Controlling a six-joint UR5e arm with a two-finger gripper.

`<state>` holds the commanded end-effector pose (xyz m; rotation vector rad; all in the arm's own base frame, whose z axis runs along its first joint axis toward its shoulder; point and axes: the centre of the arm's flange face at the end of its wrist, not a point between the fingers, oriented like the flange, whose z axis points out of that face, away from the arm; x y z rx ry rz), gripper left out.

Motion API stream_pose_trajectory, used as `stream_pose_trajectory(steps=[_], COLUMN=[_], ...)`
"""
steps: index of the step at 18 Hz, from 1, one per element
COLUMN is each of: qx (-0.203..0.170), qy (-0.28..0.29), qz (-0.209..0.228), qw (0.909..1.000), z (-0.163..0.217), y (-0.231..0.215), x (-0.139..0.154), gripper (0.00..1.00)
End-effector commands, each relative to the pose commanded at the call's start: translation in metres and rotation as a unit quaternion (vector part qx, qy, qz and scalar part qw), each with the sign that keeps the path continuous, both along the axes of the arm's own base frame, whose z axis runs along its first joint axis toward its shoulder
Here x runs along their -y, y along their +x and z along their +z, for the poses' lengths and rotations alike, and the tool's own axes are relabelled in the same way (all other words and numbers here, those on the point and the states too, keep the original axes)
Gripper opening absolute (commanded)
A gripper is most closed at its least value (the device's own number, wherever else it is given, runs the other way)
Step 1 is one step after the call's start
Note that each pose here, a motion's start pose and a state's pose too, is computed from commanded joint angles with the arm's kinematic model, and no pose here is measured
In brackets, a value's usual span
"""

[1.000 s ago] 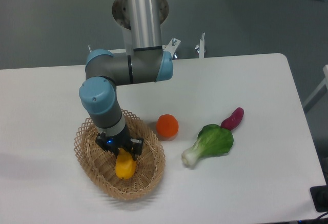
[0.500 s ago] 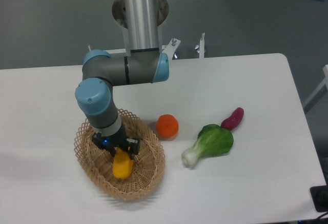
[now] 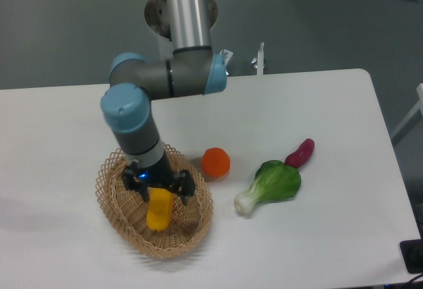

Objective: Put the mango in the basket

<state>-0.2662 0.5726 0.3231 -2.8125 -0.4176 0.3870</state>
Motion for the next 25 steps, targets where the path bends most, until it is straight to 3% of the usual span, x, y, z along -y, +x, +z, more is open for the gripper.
stream_pose_trajectory(steps=[7, 9, 12, 16, 25], qx=[-0.032, -0.035, -0.007, -0.018, 0.012], qy=[-0.021, -0.041, -0.068, -0.060, -0.081], qz=[-0.029, -0.056, -0.084, -0.103, -0.201], qw=[0.9988, 0.9969, 0.9941, 0.9927, 0.9761], z=[0.030, 0.038, 0.037, 0.062, 0.086], y=[-0.064, -0.082, -0.105, -0.132, -0.168], x=[0.041, 0.059, 0.084, 0.111, 0.162], gripper=[1.00, 1.00, 1.00, 1.00, 1.00])
